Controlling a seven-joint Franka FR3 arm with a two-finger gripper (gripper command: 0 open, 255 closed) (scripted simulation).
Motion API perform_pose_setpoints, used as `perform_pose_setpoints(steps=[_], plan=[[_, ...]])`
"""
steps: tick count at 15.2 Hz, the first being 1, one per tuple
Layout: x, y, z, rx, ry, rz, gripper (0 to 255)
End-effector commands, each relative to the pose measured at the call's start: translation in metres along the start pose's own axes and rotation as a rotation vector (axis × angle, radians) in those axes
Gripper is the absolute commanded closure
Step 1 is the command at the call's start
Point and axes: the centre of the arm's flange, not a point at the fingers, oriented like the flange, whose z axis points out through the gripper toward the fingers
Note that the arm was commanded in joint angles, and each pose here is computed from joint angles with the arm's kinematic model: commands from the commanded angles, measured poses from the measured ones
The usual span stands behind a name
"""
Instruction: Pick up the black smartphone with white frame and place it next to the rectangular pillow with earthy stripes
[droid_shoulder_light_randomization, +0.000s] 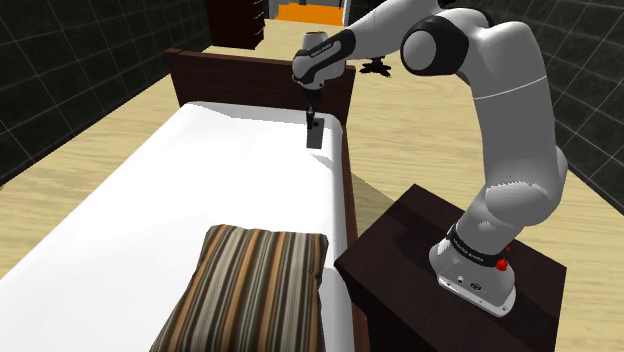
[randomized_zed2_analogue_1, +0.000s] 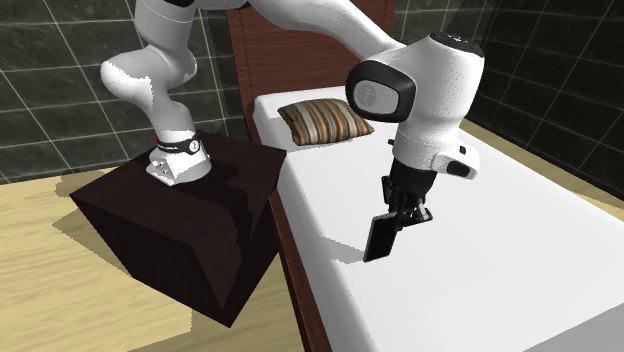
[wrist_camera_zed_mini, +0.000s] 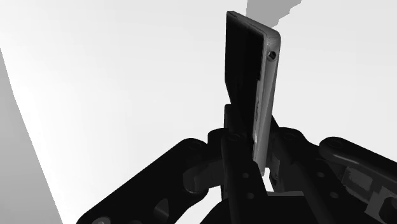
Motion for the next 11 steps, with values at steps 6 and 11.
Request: perform_pose_setpoints(steps=[6, 11], plan=[[-0.001, -0.001, -0.036, 0.000, 0.000, 0.000, 255], [-0.002, -0.001, -0.063, 0.000, 0.000, 0.000, 255]])
